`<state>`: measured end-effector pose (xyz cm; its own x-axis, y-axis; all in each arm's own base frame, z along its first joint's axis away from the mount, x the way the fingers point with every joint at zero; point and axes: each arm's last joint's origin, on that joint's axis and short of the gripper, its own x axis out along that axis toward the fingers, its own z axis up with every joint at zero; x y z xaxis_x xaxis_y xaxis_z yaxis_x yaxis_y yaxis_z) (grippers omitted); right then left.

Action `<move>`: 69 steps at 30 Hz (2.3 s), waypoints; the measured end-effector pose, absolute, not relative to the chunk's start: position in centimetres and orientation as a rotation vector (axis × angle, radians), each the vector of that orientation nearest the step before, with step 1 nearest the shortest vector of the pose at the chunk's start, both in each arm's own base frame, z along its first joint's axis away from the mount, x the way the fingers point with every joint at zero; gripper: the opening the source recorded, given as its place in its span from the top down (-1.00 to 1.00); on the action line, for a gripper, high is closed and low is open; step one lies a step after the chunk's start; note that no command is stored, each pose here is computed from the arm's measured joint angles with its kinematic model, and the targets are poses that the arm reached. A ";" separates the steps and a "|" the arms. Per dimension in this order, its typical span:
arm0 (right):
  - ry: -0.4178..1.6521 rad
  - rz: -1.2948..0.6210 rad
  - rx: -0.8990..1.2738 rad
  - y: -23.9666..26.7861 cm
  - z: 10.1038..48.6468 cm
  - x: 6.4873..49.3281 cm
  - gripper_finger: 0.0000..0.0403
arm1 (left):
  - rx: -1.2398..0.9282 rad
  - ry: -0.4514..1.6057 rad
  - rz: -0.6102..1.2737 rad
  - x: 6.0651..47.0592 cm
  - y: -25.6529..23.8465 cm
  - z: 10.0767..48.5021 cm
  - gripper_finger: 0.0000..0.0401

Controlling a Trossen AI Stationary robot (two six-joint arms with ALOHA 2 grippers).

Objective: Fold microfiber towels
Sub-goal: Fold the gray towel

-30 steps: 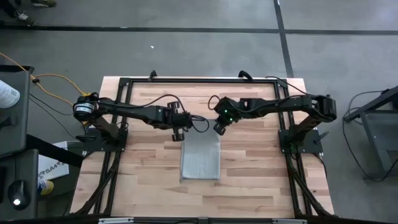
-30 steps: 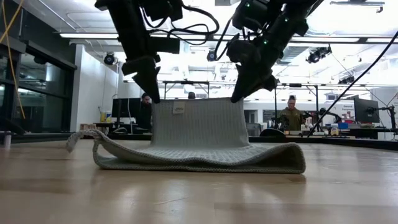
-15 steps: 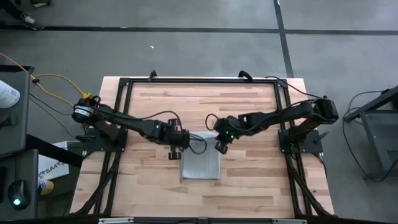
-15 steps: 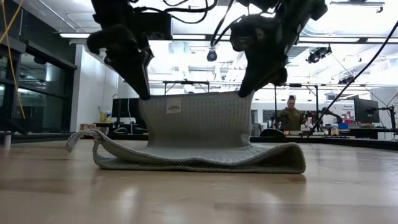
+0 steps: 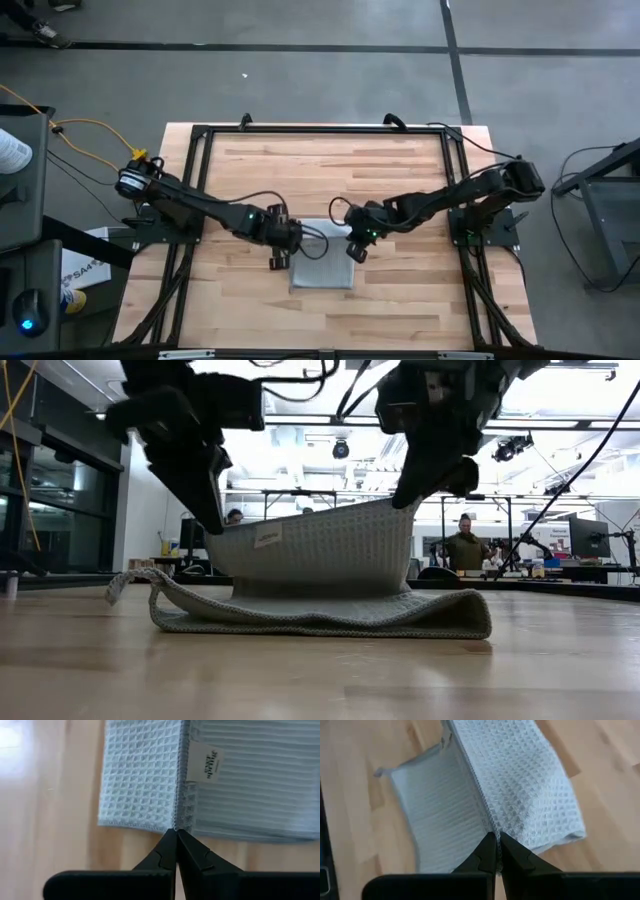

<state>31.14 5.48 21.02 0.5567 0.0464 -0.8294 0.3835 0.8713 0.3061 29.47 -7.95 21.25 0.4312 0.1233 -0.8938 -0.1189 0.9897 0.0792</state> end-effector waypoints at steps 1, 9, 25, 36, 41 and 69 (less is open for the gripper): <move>0.972 -0.201 0.492 5.9 21.0 31.1 0.98 | 0.004 1.109 0.141 29.4 -8.4 21.3 1.00; 0.981 -0.169 0.523 8.2 21.0 30.6 0.98 | -0.010 1.067 0.083 28.9 -11.1 21.4 1.00; 1.090 -0.093 0.576 10.9 16.2 32.3 0.98 | -0.102 1.064 0.003 28.9 -12.0 21.5 0.94; 1.109 -0.076 0.580 11.9 15.8 32.1 0.98 | -0.131 1.050 -0.040 29.1 -12.2 21.6 0.98; 1.097 -0.061 0.587 12.5 15.9 32.0 0.98 | -0.122 1.069 -0.044 29.3 -12.3 21.1 0.99; 1.081 -0.027 0.578 13.6 16.0 31.8 0.80 | -0.107 1.127 -0.168 30.6 -13.3 18.3 0.56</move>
